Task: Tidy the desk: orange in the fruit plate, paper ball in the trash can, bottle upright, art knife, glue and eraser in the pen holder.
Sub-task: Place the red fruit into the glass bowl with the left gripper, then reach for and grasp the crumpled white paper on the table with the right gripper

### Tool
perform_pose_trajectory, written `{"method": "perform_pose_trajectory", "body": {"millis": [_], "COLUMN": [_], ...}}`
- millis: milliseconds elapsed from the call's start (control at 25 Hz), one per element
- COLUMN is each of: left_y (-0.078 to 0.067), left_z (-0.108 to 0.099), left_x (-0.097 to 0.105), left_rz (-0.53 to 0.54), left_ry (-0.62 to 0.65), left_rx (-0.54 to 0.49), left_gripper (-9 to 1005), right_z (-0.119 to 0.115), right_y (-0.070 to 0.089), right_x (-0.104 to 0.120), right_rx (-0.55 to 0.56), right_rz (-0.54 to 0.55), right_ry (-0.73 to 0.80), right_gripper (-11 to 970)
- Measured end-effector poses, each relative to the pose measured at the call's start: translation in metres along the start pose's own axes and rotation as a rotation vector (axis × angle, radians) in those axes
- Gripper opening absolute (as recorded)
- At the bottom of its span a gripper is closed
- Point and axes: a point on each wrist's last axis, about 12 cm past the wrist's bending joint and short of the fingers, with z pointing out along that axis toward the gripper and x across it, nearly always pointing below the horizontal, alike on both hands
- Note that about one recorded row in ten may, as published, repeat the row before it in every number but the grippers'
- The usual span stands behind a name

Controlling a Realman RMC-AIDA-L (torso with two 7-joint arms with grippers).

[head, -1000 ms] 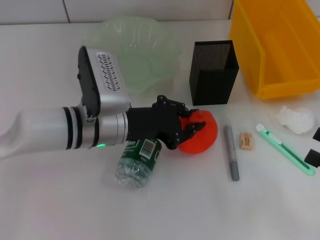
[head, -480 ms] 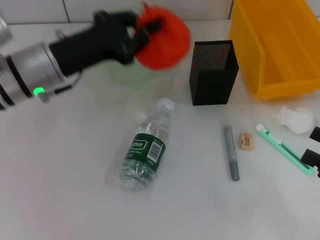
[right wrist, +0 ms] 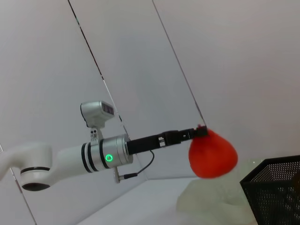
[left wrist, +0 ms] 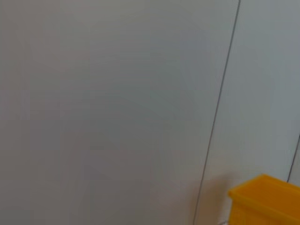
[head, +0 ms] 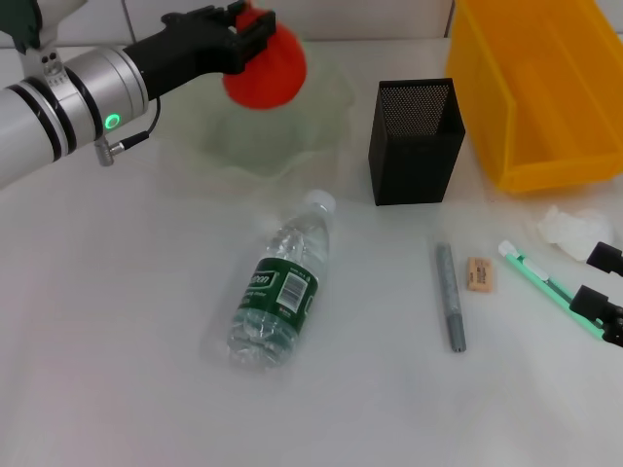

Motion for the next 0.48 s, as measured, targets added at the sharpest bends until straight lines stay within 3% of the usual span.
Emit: {"method": "perform_pose_trajectory", "body": {"millis": [280, 480], "left_y": [0.006, 0.002], "left_z": [-0.008, -0.029], "left_x": [0.007, 0.004], "left_rz": [-0.031, -0.111], "left_ry": [0.006, -0.052], "left_rx": [-0.042, 0.057], "left_gripper": [461, 637], "right_z": [0.008, 0.016], "right_y": [-0.002, -0.005], "right_x": [-0.002, -0.007], "right_rx": [-0.014, -0.036], "right_rz": [-0.008, -0.014], "right_ry": [-0.005, -0.006], "right_gripper": [793, 793]}}
